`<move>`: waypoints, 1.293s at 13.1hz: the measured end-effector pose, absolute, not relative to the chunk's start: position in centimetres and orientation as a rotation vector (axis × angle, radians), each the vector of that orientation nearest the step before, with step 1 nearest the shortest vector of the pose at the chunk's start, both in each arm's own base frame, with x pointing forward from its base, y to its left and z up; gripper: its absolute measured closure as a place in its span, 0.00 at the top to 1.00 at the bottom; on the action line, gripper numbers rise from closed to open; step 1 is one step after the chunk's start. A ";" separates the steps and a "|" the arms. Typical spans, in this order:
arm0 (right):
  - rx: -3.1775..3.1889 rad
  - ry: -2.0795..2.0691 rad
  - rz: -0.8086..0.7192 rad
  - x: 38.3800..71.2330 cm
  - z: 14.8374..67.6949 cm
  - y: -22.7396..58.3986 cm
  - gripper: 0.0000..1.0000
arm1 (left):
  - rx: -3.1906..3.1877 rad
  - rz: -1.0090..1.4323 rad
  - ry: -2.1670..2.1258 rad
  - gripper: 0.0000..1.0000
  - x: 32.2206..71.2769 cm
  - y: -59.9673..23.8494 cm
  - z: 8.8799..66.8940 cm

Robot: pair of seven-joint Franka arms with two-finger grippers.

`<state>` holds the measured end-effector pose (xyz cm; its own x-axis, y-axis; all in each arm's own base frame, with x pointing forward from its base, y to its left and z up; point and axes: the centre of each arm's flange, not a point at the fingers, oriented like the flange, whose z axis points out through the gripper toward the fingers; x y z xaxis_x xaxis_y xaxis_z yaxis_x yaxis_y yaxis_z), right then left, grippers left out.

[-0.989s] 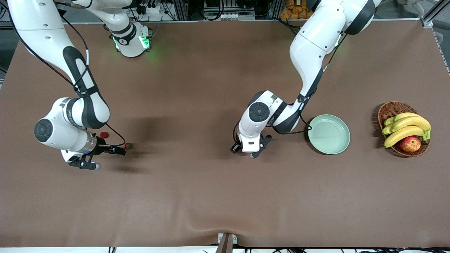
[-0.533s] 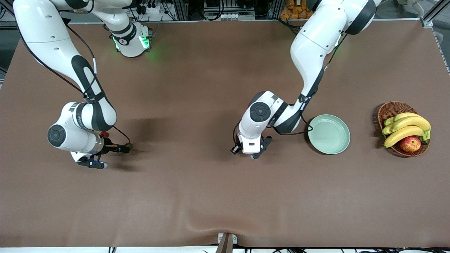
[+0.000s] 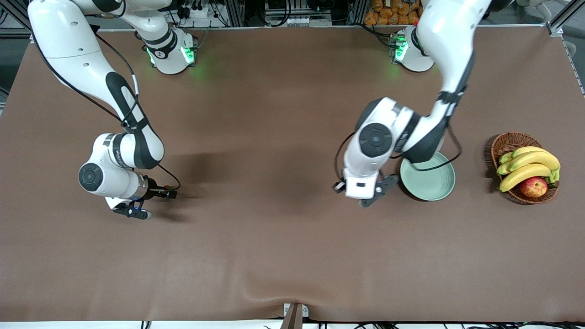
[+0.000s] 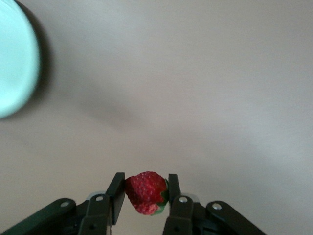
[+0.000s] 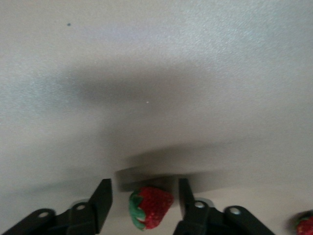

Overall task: Collect all strawberries into plate
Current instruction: 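Move the strawberry over the plate while the right gripper grasps another, then open the left gripper over the plate while the right gripper lifts strawberry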

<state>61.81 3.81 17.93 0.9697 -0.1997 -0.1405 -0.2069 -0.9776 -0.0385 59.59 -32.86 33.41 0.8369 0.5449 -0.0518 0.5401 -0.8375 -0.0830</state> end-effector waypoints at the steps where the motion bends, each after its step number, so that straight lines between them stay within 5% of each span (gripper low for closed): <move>1: -3.080 0.299 0.212 61.8 17.9 3.7 0.59 | -2.955 0.144 -0.768 0.40 59.6 -30.0 33.4; 5: -3.091 0.279 0.233 61.7 18.0 3.8 0.34 | -2.967 0.313 -0.475 0.40 59.2 -17.4 30.4; 12: -3.093 0.094 0.104 64.2 22.7 11.5 0.28 | -3.037 0.328 -0.329 0.46 56.8 -8.1 21.9; 17: -3.053 -0.041 0.005 61.8 25.2 29.3 0.28 | -3.060 0.243 -0.316 0.96 58.4 -9.0 25.3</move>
